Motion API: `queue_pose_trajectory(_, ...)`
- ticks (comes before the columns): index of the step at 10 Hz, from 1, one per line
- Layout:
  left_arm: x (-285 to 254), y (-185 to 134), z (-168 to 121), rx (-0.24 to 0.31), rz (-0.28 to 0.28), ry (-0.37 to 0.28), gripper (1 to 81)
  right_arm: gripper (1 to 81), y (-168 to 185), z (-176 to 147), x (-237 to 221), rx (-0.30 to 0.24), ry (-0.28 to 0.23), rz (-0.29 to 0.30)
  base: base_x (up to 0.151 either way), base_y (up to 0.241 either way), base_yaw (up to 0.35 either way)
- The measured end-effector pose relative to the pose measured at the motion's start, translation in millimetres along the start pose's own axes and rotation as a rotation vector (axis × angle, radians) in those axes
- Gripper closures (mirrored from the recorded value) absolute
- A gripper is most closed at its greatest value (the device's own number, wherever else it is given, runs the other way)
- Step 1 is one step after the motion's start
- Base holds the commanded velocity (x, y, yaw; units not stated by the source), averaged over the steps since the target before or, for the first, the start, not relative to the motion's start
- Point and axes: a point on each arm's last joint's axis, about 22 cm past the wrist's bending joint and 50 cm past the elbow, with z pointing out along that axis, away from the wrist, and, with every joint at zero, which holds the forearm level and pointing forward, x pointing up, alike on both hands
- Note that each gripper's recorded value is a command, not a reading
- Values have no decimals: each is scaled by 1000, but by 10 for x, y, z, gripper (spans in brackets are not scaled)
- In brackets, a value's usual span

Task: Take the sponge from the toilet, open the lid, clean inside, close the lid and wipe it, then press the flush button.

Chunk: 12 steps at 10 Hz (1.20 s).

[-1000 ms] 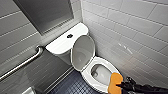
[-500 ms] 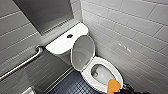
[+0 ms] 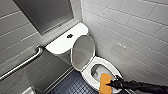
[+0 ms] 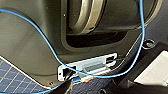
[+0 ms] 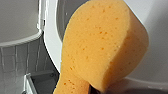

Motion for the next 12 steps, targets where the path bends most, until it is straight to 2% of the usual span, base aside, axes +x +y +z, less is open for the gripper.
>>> queue_pose_trajectory(2,3,-7,10,4,0,-1,10,811,-283,141,633,-25,41,-85,0,0,0)
queue_pose_trajectory(4,2,-14,8,5,0,0,10,811,-496,129,1200,-67,80,-157,0,0,0)
queue_pose_trajectory(6,5,-15,8,6,-1,0,10,811,-595,221,1173,-86,36,-180,0,0,0)
queue_pose_trajectory(8,-20,-11,7,7,-29,17,10,811,-685,376,1136,-76,10,-195,0,0,0)
queue_pose_trajectory(11,-84,62,28,5,-117,69,10,811,-1307,926,1031,4,-57,-239,0,0,0)
queue_pose_trajectory(12,-99,75,32,5,-137,80,10,811,-1441,1011,1058,20,-61,-241,0,0,0)
